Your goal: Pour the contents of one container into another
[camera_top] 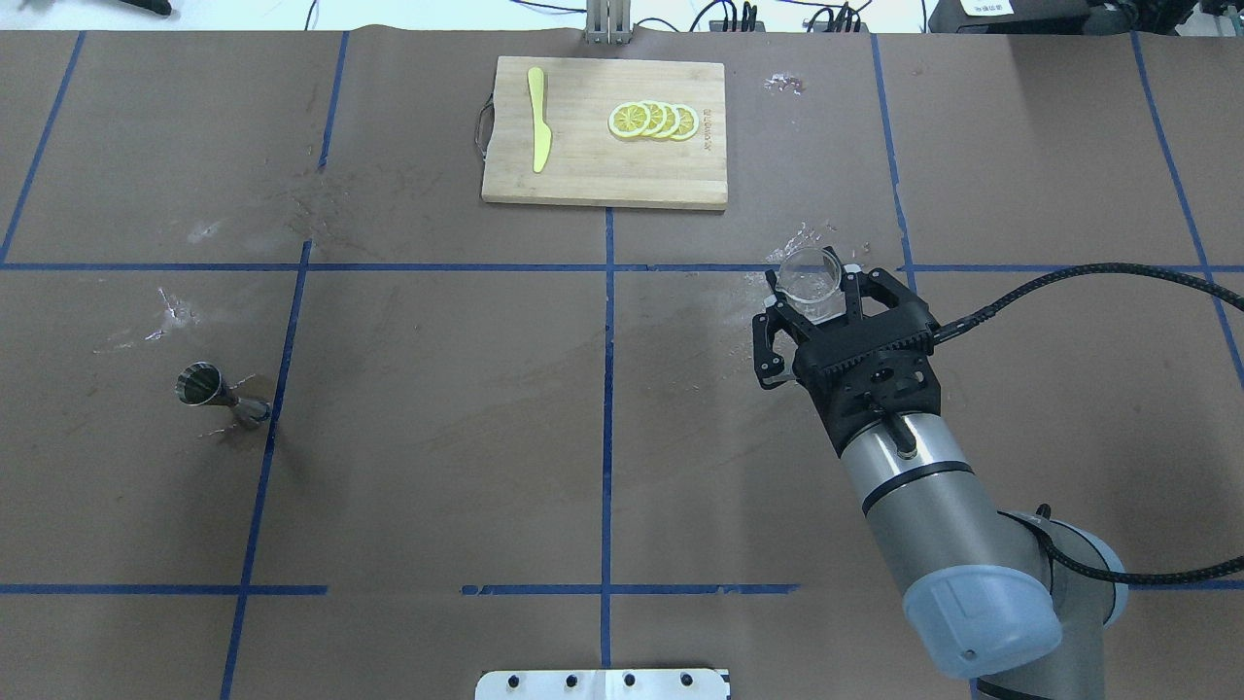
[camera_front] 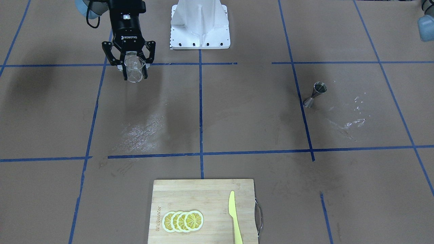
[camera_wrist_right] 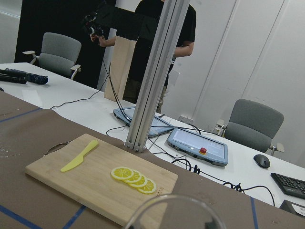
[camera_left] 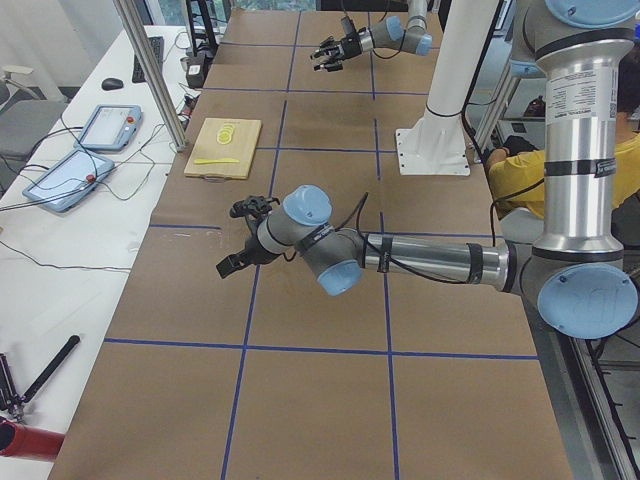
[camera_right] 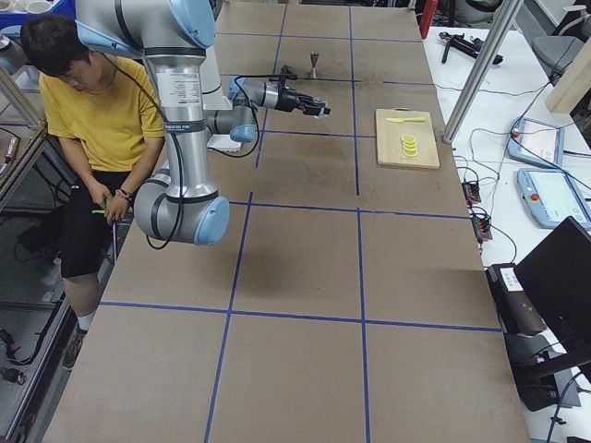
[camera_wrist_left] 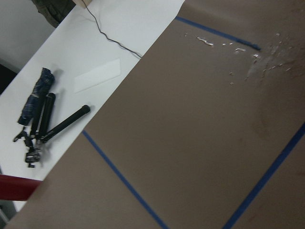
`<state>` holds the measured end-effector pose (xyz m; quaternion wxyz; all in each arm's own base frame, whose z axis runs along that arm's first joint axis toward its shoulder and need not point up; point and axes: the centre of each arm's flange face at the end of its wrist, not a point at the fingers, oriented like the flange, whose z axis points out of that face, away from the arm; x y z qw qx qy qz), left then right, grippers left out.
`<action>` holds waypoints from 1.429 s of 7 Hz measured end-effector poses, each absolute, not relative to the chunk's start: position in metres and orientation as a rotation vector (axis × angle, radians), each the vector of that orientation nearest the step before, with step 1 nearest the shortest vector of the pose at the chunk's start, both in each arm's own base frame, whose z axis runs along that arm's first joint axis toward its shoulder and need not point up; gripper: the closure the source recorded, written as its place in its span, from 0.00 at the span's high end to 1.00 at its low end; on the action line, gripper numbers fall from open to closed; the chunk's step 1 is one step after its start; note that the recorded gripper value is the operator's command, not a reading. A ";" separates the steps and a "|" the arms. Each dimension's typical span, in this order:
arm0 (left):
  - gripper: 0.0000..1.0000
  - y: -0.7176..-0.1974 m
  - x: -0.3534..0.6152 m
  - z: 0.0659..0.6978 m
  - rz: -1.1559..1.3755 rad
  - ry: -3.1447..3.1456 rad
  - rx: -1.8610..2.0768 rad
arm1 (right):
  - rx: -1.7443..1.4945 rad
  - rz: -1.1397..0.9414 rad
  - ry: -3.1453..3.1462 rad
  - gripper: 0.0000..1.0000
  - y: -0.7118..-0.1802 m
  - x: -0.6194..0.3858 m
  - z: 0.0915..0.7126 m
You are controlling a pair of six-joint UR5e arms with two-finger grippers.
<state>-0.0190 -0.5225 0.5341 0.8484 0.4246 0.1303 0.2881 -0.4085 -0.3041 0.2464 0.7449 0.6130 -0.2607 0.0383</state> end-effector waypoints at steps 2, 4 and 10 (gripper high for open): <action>1.00 -0.559 -0.061 0.521 0.562 0.168 0.779 | 1.342 0.083 -0.569 0.00 -0.304 -0.409 0.247; 1.00 -0.578 -0.094 0.549 0.472 0.167 0.579 | 1.342 0.082 -0.570 0.00 -0.304 -0.409 0.247; 1.00 -0.519 -0.074 0.638 0.214 0.836 0.025 | 1.332 0.107 -0.614 0.00 -0.302 -0.409 0.246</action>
